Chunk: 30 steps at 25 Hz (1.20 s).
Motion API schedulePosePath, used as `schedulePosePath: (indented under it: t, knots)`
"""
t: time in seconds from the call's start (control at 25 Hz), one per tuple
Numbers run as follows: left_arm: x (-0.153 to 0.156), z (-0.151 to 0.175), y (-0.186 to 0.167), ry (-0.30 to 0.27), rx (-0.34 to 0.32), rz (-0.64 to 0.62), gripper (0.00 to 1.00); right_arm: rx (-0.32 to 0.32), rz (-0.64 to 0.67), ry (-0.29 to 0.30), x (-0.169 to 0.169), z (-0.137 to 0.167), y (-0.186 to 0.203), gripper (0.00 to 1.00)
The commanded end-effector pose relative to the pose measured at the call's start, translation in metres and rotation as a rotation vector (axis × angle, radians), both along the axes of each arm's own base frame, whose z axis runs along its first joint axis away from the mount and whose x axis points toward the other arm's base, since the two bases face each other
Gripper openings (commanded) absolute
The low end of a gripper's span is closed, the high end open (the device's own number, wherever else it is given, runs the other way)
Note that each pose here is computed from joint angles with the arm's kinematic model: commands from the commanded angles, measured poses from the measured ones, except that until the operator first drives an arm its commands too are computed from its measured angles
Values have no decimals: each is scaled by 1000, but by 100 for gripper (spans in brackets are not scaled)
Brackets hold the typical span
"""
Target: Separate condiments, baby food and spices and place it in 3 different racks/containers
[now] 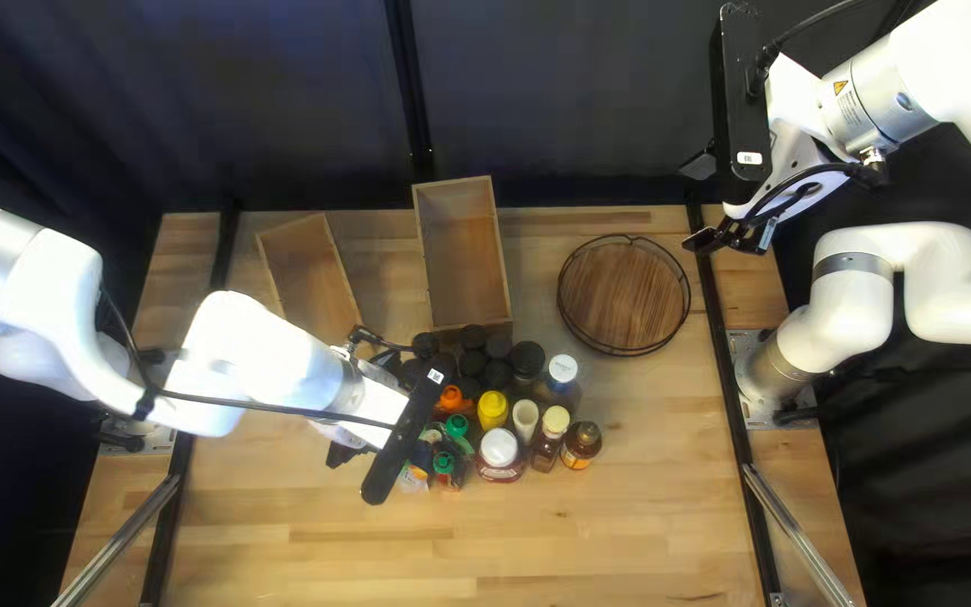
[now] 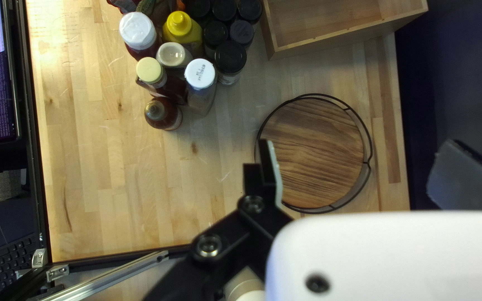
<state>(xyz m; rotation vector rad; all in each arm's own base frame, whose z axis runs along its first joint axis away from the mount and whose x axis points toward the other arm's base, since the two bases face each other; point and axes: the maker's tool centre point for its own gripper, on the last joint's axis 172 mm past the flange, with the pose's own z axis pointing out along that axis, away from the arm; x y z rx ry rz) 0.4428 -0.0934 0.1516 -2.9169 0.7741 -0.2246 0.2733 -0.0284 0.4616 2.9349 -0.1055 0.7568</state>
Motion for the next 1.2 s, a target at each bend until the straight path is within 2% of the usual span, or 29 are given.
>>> schedulePosePath:
  t: [0.04,0.24,0.32,0.52,0.64,0.76,0.88,1.04,1.2]
  knots:
    - [1,-7,3,3,-5,9,0,0,0,0,0,0,0,100]
    - [4,-10,5,5,-7,12,0,0,0,0,0,0,0,100]
    - [3,1,4,3,-9,12,0,0,0,0,0,0,0,100]
    - [-14,68,-3,10,-16,14,0,0,0,0,0,0,0,100]
    - [-35,103,6,27,-20,5,0,0,0,0,0,0,0,100]
    - [-62,124,27,54,-31,-11,0,0,0,0,0,0,0,100]
    - [-98,131,62,82,-42,-49,0,0,0,0,0,0,0,100]
    - [-132,129,111,87,-40,-69,0,0,0,0,0,0,0,100]
    - [-156,115,162,85,-5,-65,0,0,0,0,0,0,0,100]
